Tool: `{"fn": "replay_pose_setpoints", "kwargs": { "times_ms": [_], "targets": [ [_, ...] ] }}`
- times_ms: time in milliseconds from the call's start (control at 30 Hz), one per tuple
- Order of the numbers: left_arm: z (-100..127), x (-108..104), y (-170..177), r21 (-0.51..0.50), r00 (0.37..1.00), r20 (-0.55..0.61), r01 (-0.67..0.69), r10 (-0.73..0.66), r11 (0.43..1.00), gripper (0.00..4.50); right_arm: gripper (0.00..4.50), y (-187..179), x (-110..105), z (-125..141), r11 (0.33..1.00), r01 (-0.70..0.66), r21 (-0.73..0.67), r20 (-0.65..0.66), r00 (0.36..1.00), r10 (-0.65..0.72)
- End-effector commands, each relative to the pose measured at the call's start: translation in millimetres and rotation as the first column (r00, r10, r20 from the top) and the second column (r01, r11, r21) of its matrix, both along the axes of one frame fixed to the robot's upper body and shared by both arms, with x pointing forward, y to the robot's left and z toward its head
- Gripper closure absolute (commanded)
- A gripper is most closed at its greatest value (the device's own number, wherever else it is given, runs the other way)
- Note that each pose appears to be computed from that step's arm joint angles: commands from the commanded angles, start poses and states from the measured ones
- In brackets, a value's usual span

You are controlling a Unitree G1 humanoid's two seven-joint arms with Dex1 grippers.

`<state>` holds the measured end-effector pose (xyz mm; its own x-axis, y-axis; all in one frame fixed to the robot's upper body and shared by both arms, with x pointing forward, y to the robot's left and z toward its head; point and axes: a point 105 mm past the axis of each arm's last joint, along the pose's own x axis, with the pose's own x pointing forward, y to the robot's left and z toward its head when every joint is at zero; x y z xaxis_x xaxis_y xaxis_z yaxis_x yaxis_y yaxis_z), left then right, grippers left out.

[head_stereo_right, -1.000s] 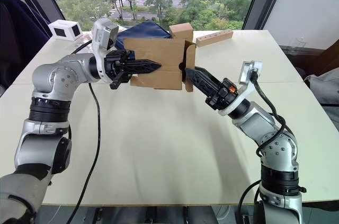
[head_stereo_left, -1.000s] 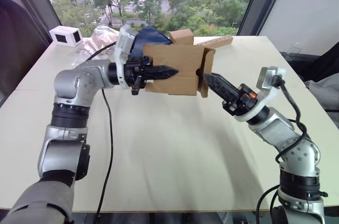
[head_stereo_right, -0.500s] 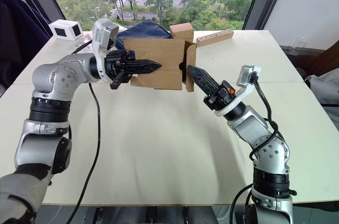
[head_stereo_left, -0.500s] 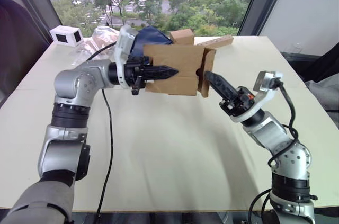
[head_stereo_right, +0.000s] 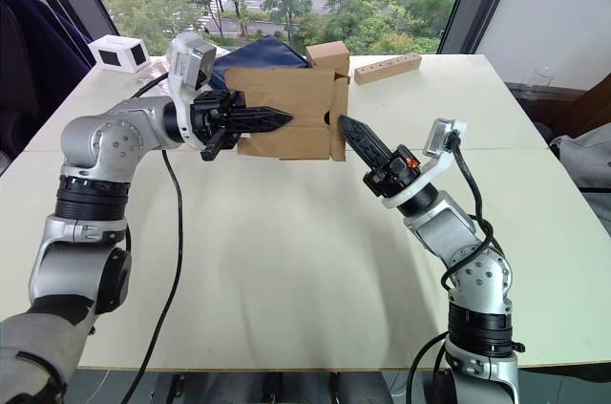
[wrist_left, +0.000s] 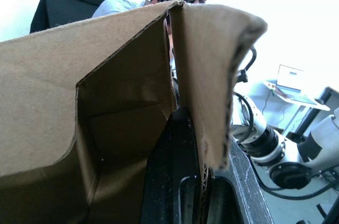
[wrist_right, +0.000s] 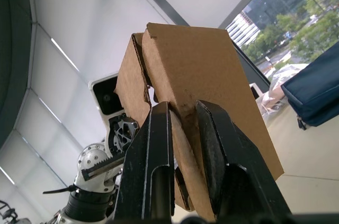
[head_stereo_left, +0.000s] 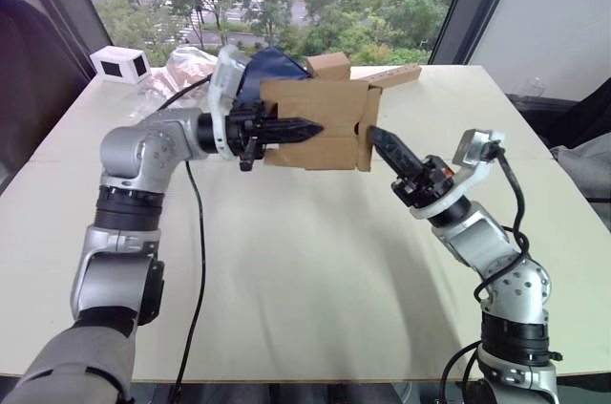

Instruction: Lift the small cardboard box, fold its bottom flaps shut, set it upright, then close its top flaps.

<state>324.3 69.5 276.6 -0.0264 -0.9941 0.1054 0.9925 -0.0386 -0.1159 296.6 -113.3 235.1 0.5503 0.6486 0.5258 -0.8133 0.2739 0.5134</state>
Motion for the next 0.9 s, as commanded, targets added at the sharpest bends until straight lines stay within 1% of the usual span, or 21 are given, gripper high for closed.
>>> {"fn": "replay_pose_setpoints", "kwargs": {
  "times_ms": [33,300,500,600,733,900],
  "targets": [
    [15,-5,-3,-0.040,0.998,0.052,0.020,-0.018,0.999,4.50,3.74,11,-7,12,1.000,-0.028,0.014,0.054,0.998,0.028],
    [17,-1,-6,-0.070,0.999,0.053,0.005,-0.002,0.997,4.50,3.74,26,-18,15,0.994,-0.089,0.058,0.054,0.995,0.086],
    [19,0,-7,-0.082,0.999,0.054,0.001,0.003,0.997,4.50,3.74,23,-17,13,0.995,-0.058,0.080,0.037,0.998,0.055],
    [19,1,-8,-0.089,0.999,0.052,-0.004,0.009,0.996,4.50,3.74,27,-18,18,0.992,-0.067,0.107,0.043,0.997,0.063],
    [22,4,-9,-0.110,0.998,0.052,-0.019,0.024,0.994,4.50,3.74,36,-22,15,0.990,-0.090,0.106,0.034,0.996,0.087],
    [23,5,-9,-0.118,0.998,0.053,-0.021,0.027,0.993,4.50,3.74,34,-23,14,0.991,-0.071,0.117,0.023,0.997,0.069]
  ]
}}
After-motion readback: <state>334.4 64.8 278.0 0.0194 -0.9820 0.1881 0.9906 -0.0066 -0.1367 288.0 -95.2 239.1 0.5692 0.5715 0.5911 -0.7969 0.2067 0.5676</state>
